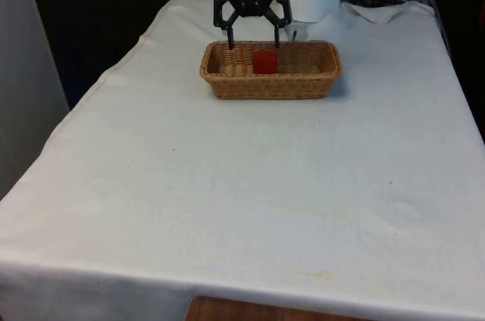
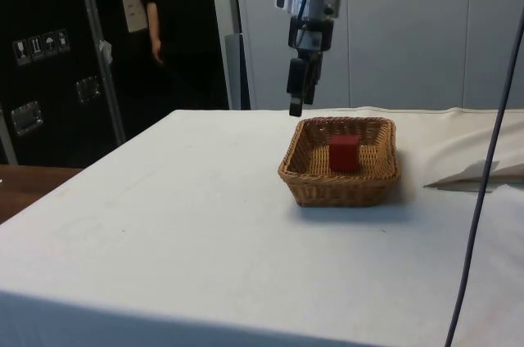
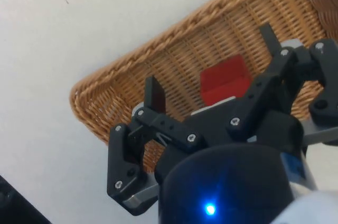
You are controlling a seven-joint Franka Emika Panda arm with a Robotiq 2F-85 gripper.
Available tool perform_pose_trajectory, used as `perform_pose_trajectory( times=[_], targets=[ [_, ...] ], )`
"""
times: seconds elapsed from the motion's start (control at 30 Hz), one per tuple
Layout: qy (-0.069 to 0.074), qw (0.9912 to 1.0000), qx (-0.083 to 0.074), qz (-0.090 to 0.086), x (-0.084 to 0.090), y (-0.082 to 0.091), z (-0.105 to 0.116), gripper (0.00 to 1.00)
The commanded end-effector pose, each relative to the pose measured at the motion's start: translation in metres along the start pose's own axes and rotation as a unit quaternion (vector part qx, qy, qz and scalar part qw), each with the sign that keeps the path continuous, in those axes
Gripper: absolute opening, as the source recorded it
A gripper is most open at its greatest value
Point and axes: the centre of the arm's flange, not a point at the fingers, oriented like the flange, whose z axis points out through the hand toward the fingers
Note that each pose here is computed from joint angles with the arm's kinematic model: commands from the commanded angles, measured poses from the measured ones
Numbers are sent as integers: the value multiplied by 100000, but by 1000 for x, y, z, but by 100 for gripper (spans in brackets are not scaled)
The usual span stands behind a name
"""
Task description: Pick up the cube and place it into the basket.
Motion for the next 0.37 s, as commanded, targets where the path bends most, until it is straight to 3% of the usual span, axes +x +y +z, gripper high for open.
perform_pose_trajectory(
  times=[0.0, 0.07, 0.1, 0.33],
  targets=[
    [-343, 99996, -870, 31, 3, 2, 3, 100],
    [238, 100000, -108, -81, 3, 0, -1, 100],
    [-96, 99995, -961, -54, 7, 1, 2, 100],
    [615, 99992, -1033, -291, 18, 1, -1, 100]
  ],
)
